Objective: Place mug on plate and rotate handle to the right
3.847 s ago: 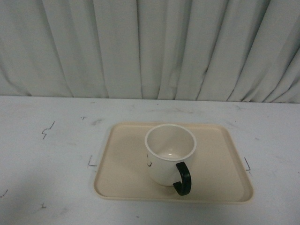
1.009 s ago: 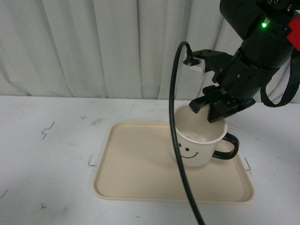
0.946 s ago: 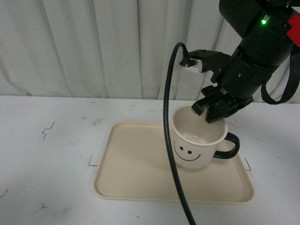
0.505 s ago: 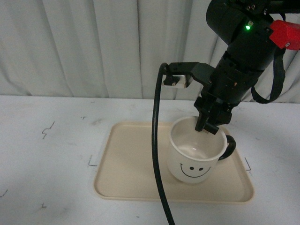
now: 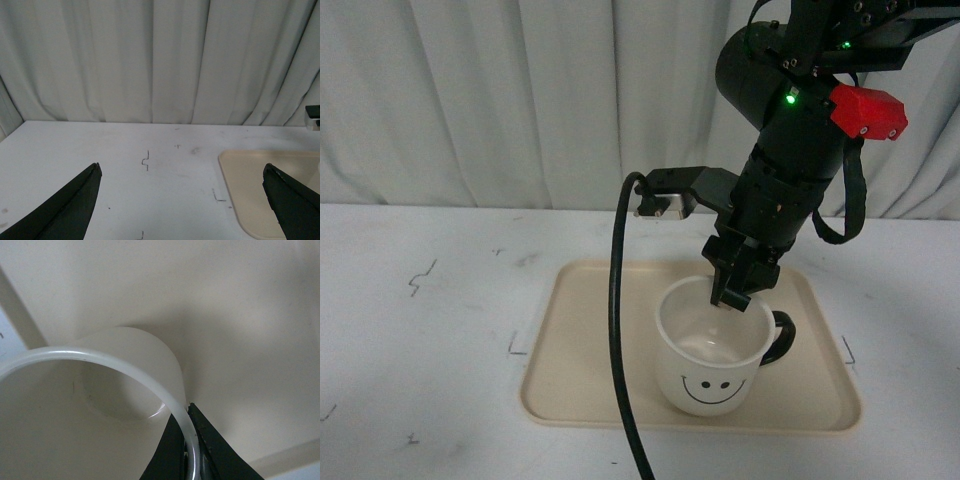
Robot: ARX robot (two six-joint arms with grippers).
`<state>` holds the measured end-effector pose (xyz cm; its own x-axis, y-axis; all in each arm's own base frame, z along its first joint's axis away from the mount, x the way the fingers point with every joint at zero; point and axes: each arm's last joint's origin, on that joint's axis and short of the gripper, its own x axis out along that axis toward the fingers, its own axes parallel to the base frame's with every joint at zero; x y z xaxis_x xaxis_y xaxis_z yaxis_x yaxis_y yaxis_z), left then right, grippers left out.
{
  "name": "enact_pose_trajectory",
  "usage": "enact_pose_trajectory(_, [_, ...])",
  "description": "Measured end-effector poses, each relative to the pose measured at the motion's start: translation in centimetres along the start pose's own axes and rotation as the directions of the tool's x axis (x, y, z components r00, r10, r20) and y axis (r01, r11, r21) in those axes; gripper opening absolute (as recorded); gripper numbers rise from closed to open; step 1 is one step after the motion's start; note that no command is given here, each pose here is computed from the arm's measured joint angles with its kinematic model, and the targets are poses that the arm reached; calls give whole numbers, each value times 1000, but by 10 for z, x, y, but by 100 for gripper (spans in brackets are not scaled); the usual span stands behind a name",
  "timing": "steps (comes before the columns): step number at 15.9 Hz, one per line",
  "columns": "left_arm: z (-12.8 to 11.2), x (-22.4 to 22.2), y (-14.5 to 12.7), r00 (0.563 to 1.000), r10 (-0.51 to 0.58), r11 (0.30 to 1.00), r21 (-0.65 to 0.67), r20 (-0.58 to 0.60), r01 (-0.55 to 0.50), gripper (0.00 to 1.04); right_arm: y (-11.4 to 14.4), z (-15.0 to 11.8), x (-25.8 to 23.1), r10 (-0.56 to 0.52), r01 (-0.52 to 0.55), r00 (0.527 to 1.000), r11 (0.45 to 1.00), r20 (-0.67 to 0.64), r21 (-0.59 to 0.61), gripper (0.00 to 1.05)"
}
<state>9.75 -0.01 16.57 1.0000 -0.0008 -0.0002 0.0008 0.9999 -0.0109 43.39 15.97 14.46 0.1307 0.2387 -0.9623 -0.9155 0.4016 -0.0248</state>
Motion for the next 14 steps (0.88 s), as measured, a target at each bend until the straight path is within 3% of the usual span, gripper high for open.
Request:
enact_pose_trajectory(2, [0, 0, 0, 1000, 0, 1000, 0, 0, 0, 98, -2, 3, -2, -11, 11, 1000, 1000, 6, 8, 18])
enact_pose_trajectory(5, [0, 0, 0, 1000, 0, 1000, 0, 0, 0, 98, -8, 9, -14, -36, 35, 999, 999, 32, 16, 55])
enact_pose_trajectory(8, [0, 0, 0, 1000, 0, 1000, 0, 0, 0, 98, -13, 15, -41, -38, 33, 989, 999, 140, 38, 87])
enact_pose_trajectory(9, [0, 0, 0, 1000, 0, 1000, 0, 0, 0, 98, -19, 22, -50, -300, 283, 914, 954, 274, 101, 88])
enact_pose_trajectory(10, [0, 0, 0, 1000, -1, 1000, 0, 0, 1, 98, -14, 10, -62, -641, 527, 703, 761, 309, 379, 75])
enact_pose_trajectory(11, [0, 0, 0, 1000, 1, 1000, 0, -1, -1, 98, 1, -14, -70, -792, 542, 524, 594, 313, 594, 64])
enact_pose_trajectory(12, [0, 0, 0, 1000, 2, 1000, 0, 0, -2, 98, 12, -43, -77, -871, 461, 363, 477, 332, 748, 53])
enact_pose_trajectory(13, [0, 0, 0, 1000, 1, 1000, 0, 0, -1, 98, 26, -76, -83, -912, 365, 225, 406, 344, 838, 40])
enact_pose_trajectory(14, [0, 0, 0, 1000, 1, 1000, 0, 0, -1, 98, 43, -105, -84, -927, 307, 148, 375, 345, 875, 28])
